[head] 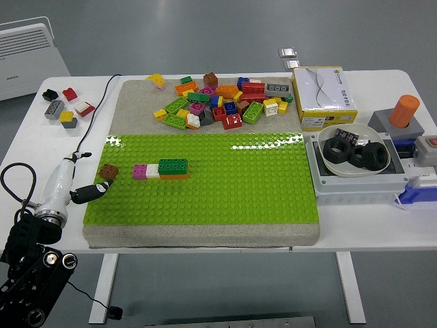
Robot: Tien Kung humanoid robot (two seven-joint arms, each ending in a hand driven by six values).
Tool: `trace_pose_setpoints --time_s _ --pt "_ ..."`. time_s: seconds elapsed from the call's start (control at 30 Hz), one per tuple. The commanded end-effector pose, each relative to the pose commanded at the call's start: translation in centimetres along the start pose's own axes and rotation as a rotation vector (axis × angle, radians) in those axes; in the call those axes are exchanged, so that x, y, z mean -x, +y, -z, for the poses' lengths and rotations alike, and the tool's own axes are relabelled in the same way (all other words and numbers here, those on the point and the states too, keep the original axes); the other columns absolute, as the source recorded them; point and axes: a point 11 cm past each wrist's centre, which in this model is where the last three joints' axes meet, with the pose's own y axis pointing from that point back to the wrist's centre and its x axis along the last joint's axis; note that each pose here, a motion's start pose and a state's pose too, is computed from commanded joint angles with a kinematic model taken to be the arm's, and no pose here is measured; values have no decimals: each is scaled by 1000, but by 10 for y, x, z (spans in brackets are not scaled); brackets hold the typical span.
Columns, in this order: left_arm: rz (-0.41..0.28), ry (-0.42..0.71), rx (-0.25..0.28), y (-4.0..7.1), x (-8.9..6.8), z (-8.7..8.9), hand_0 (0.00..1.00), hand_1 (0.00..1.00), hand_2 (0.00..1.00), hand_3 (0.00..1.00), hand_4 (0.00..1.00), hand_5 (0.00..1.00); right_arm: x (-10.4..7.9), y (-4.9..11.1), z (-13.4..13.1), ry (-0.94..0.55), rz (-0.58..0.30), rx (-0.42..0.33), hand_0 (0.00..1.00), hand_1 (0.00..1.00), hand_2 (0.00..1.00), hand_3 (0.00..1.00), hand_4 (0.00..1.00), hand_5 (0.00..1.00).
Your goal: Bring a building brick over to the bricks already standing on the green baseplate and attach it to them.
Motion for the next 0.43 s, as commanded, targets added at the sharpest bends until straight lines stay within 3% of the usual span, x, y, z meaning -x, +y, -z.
trace_pose_setpoints --time_s 0.43 --pt "-1 -7 -20 -4 4 1 943 962 997 784 845 266 -2 0 0 -5 -2 -2 515 702 729 763 793 852"
